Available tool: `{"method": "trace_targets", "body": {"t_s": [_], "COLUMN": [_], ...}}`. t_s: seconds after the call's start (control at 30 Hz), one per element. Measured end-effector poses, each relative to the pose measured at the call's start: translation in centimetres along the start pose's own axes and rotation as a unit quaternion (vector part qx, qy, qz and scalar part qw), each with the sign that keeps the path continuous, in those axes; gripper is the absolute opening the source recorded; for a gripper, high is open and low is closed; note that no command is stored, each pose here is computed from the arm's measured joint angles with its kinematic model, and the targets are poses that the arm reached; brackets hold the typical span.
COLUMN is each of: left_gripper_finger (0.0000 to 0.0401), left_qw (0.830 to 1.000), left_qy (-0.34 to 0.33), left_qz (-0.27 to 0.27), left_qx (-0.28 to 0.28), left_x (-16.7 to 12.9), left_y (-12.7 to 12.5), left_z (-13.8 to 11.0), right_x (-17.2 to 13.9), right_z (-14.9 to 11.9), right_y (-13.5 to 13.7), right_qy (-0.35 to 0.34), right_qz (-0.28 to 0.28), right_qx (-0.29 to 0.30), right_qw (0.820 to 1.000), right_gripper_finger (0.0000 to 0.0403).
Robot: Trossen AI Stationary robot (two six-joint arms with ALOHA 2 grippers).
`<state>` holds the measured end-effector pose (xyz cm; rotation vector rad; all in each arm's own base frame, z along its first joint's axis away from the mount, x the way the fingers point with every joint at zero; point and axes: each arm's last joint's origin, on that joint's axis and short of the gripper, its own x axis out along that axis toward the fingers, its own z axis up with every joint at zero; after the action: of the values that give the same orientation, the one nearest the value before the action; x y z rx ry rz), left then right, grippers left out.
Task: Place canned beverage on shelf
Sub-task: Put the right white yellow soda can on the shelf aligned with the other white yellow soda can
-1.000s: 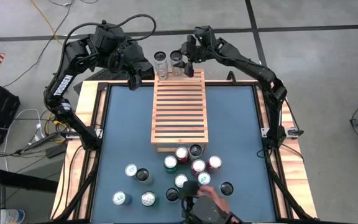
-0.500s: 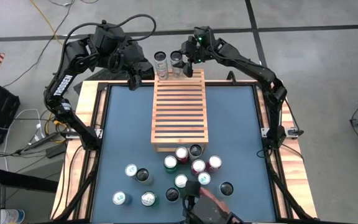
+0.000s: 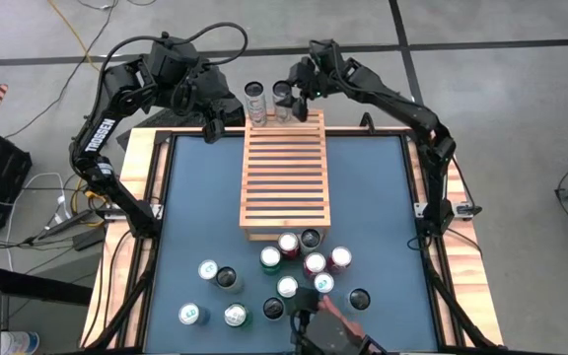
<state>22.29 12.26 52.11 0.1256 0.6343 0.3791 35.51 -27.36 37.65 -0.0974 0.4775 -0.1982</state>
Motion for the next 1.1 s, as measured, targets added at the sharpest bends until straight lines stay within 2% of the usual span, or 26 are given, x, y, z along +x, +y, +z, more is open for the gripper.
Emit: {"method": "trace_targets", "body": {"t_s": [0.2, 0.4, 0.93, 1.1], "left_gripper_finger": [0.0247, 0.0247, 0.0247, 0.0247], "left_qw": [1.0, 1.0, 1.0, 1.0], "left_qy": [-0.005, -0.004, -0.003, -0.003], "left_qz": [-0.015, -0.012, -0.011, -0.01], "left_qx": [-0.001, -0.005, -0.009, -0.009], "left_x": [0.0, 0.0, 0.0, 0.0], "left_y": [-0.1, -0.1, -0.1, -0.1], "left_z": [0.0, 0.0, 0.0, 0.0], "right_x": [-0.6, -0.9, -1.0, -1.0], "right_z": [1.1, 1.9, 1.5, 1.4], "right_y": [0.6, 1.1, 0.5, 0.2], "right_qy": [0.0, 0.003, 0.015, 0.013], "right_qz": [0.008, -0.02, -0.028, -0.032], "right_qx": [-0.004, -0.033, -0.031, -0.03], "right_qw": [1.0, 0.999, 0.999, 0.999], "right_gripper_finger": [0.0319, 0.0354, 0.0352, 0.0331]}}
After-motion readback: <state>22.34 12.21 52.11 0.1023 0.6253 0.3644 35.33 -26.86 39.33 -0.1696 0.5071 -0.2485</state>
